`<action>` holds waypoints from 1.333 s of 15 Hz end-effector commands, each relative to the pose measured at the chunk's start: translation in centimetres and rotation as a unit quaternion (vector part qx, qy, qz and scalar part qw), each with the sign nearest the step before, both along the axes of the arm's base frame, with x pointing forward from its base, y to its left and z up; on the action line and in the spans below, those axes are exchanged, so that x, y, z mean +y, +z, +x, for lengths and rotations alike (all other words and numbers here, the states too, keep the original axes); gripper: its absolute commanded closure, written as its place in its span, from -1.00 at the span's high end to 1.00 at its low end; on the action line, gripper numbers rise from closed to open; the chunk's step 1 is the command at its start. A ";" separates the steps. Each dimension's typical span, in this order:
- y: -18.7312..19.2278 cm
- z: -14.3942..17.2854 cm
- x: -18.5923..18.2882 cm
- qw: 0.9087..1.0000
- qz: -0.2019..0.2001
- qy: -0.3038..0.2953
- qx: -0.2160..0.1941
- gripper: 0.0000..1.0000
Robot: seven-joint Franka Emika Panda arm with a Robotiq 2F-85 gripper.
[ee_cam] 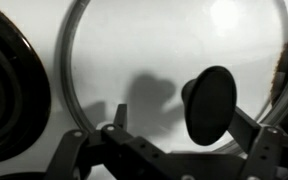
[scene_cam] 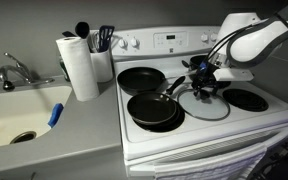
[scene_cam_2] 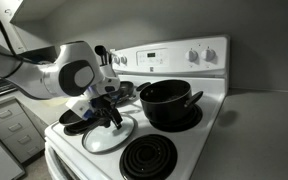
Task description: Place the lid on the black pot
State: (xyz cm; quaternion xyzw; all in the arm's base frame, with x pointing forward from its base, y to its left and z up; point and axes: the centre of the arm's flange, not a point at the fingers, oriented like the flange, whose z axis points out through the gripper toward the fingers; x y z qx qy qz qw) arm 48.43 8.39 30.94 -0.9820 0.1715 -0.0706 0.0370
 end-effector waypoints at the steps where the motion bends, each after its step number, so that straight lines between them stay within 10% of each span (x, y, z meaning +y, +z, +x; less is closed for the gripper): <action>1: 0.6 -0.2 0.2 1.000 0.026 0.010 0.007 1.00; 6: 0.7 -0.2 0.3 0.999 0.028 0.019 0.015 1.00; 7: 0.8 -0.2 0.3 0.999 0.028 0.020 0.016 0.57; 16: 2.4 0.2 0.7 0.998 0.029 0.042 0.034 -0.65; 20: 2.9 0.3 0.8 0.997 0.027 0.043 0.053 -0.73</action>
